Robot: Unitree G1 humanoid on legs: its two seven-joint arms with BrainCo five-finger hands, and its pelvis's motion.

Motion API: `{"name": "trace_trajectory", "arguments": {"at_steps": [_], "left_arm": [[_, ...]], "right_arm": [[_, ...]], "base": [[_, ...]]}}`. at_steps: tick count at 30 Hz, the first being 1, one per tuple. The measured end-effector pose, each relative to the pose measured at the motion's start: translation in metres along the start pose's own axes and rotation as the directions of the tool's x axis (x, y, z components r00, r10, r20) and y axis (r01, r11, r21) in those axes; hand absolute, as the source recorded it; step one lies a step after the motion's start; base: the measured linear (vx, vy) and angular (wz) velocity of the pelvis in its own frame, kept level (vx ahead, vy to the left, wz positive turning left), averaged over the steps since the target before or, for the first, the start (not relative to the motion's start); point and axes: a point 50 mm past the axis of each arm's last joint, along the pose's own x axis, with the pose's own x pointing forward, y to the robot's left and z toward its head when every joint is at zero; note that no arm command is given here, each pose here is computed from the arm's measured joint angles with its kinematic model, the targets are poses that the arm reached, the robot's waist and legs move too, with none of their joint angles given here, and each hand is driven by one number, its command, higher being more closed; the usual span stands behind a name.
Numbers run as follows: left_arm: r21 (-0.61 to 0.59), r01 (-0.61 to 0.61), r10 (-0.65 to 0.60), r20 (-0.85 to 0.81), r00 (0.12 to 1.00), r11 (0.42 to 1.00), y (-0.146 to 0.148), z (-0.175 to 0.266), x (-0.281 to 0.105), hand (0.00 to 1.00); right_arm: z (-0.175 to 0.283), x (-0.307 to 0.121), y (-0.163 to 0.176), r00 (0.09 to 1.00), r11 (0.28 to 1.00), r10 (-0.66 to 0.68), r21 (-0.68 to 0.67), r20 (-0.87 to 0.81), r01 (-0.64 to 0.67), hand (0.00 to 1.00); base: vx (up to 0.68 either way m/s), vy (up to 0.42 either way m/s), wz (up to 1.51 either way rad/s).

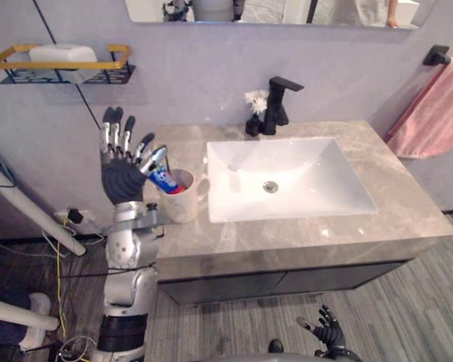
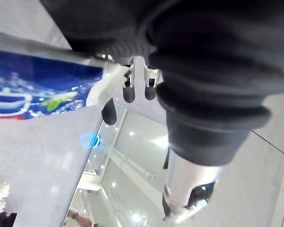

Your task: Organize washtable

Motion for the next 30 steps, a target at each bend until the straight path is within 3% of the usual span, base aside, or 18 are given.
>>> {"name": "trace_trajectory", "arguments": {"at_steps": [6,11,16,21,22,30], "left_arm": [[-0.004,0.040,-0.039,0.184,0.982,0.999,-0.007,0.041,0.002,0.00],[0.037,-0.021,0.008,0.331,0.944,0.999,0.005,0.073,-0.011,0.00],[0.057,-0.172,0.147,0.303,0.942,0.983,0.026,0.076,-0.042,0.00],[0.006,-0.295,0.289,0.171,0.942,0.956,0.040,0.061,-0.070,0.00],[-0.016,-0.313,0.313,0.115,0.943,0.950,0.040,0.055,-0.079,1.00],[-0.079,-0.313,0.282,-0.265,0.922,0.946,0.031,-0.009,-0.113,1.00]], "right_arm": [[0.000,0.000,-0.003,1.000,1.000,-0.008,0.000,0.000,0.008,0.00],[0.003,0.001,-0.009,1.000,1.000,-0.029,0.005,0.011,0.029,0.00],[-0.003,-0.002,-0.013,0.999,0.999,-0.044,0.016,-0.004,0.045,0.00],[-0.011,-0.007,-0.013,0.998,0.998,-0.051,0.028,-0.025,0.052,0.00],[-0.012,-0.008,-0.010,0.999,0.998,-0.045,0.032,-0.027,0.046,0.00],[-0.010,-0.009,0.005,1.000,1.000,0.016,0.007,-0.013,-0.016,0.00]], "base": [[0.00,-0.003,0.03],[-0.04,-0.028,0.03],[-0.03,-0.016,0.02],[-0.01,-0.031,0.12],[-0.02,-0.026,0.08],[-0.03,-0.020,0.08]]}}
